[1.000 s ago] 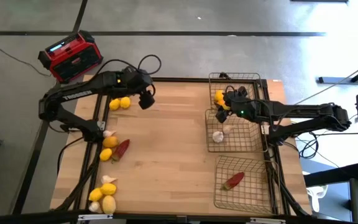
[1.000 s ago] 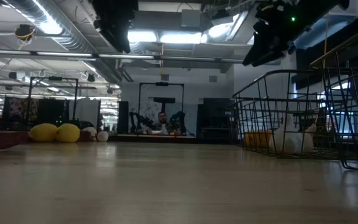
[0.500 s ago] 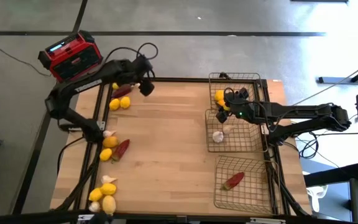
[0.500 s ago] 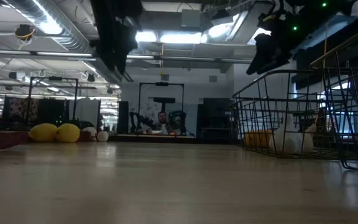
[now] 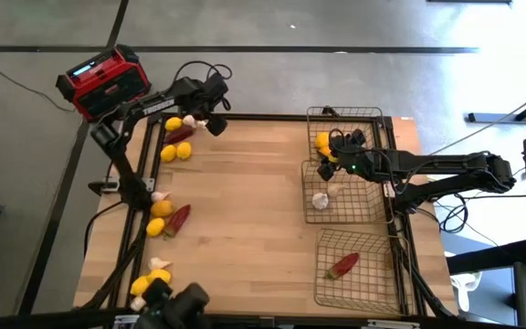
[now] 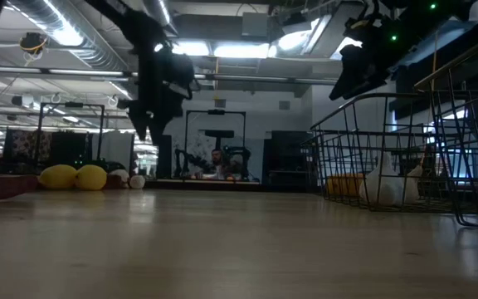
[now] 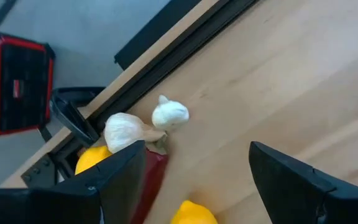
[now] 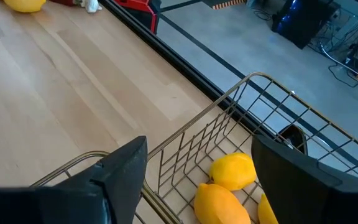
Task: Sort produce into baskets
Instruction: Put the white garlic into the middle wire basket
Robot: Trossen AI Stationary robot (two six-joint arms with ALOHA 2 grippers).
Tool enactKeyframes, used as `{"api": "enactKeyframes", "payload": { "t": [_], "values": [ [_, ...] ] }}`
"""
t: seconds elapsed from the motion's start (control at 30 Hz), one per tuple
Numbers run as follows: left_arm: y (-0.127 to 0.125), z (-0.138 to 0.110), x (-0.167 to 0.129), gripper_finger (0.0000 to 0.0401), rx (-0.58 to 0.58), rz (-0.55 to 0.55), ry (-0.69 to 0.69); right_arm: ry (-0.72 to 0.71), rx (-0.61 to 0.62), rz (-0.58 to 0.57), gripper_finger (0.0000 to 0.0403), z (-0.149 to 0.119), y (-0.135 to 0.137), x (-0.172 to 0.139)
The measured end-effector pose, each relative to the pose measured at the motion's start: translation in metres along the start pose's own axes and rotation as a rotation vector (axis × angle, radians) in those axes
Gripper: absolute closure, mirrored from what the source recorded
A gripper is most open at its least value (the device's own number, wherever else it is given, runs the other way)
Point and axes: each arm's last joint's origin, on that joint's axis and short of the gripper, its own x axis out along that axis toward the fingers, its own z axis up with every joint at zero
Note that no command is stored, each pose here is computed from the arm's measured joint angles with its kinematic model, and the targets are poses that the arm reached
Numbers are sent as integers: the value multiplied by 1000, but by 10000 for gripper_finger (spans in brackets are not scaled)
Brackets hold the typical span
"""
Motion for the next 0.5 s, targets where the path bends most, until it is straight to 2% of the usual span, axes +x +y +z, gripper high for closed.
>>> {"api": "enactKeyframes", "payload": {
  "t": [0.33, 0.5],
  "values": [
    [8, 10, 48, 119, -35, 17, 97, 0, 0, 0, 121, 0, 0, 0],
    [8, 17, 65, 119, -37, 18, 78, 0, 0, 0, 121, 0, 0, 0]
  ]
}}
